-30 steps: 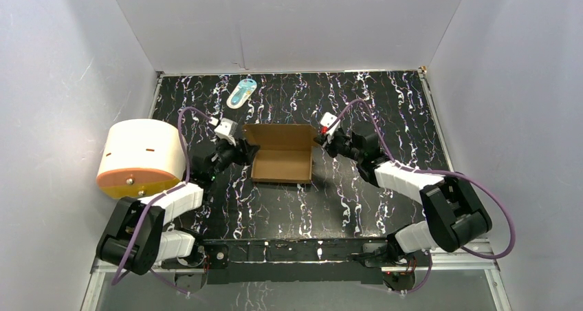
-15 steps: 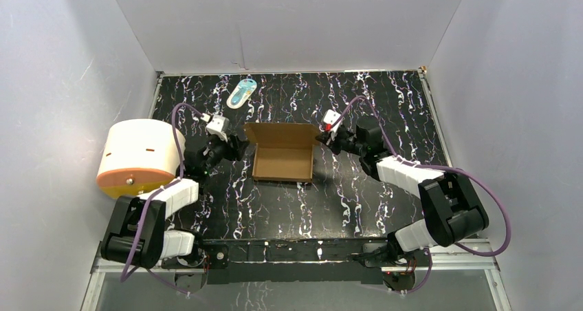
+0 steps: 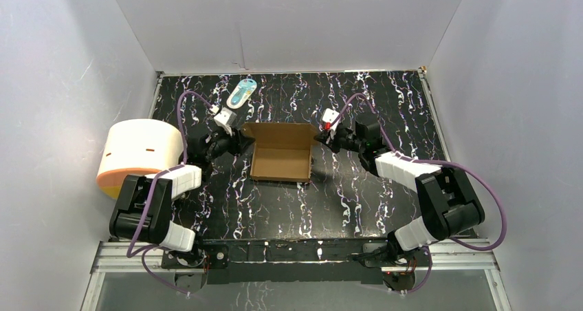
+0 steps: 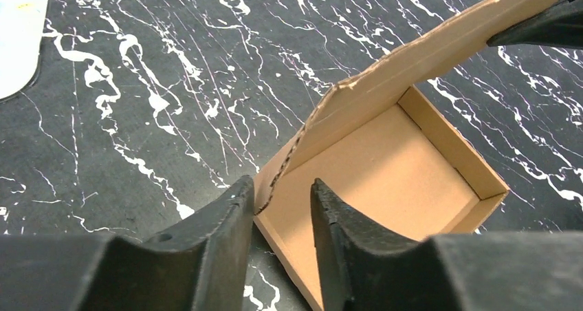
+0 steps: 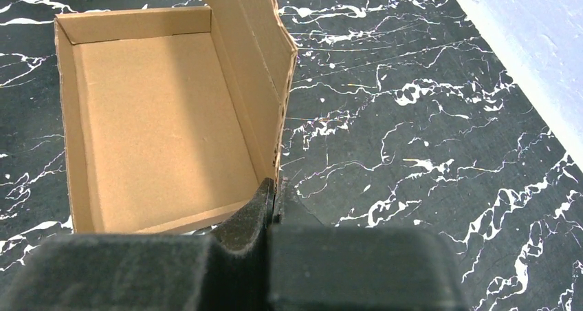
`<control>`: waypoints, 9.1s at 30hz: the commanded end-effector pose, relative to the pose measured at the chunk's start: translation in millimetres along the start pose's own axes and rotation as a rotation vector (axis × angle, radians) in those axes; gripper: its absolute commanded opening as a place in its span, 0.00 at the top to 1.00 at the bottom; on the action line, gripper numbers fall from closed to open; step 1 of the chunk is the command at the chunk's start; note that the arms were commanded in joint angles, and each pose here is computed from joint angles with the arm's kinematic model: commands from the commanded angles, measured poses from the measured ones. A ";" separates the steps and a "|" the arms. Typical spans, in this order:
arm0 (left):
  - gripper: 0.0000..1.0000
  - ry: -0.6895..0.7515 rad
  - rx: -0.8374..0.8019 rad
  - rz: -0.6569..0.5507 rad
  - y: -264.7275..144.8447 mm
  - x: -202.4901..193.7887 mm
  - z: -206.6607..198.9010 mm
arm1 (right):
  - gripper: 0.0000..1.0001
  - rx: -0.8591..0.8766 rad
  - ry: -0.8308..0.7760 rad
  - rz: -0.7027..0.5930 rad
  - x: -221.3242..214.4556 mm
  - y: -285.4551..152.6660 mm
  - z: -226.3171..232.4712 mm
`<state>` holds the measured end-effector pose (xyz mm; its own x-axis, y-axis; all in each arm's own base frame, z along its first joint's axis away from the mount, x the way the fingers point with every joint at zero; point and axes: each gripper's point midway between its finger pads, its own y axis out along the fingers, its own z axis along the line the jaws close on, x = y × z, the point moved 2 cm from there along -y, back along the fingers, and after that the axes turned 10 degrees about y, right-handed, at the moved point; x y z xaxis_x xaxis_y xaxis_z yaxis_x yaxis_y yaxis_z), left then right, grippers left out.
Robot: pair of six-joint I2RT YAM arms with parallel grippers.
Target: Fold the paper box
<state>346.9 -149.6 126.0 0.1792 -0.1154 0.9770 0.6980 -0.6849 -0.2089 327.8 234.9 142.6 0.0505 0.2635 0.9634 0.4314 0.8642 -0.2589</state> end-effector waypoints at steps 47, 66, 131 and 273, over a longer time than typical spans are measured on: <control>0.92 -0.261 0.352 -0.066 15.7 -2.0 -61.7 | 0.95 -0.944 0.640 -0.174 -7.2 28.4 43.7; 0.88 -0.308 0.306 0.009 -18.0 -47.8 -86.7 | 0.91 -1.004 0.667 -0.105 -66.5 3.4 73.5; 0.57 -0.461 0.325 0.460 -34.1 -53.2 -79.1 | 0.45 -0.503 0.729 0.289 -43.4 -10.5 64.1; 0.15 -0.364 0.462 0.324 -108.1 36.7 -46.1 | 0.20 -0.093 -0.371 0.575 -51.4 55.0 159.4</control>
<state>232.4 -107.9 165.2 0.6106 0.0743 0.7884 0.7789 -0.2358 -0.5811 202.1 331.0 57.4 0.0645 0.7796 0.6229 0.4482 0.5351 -0.7161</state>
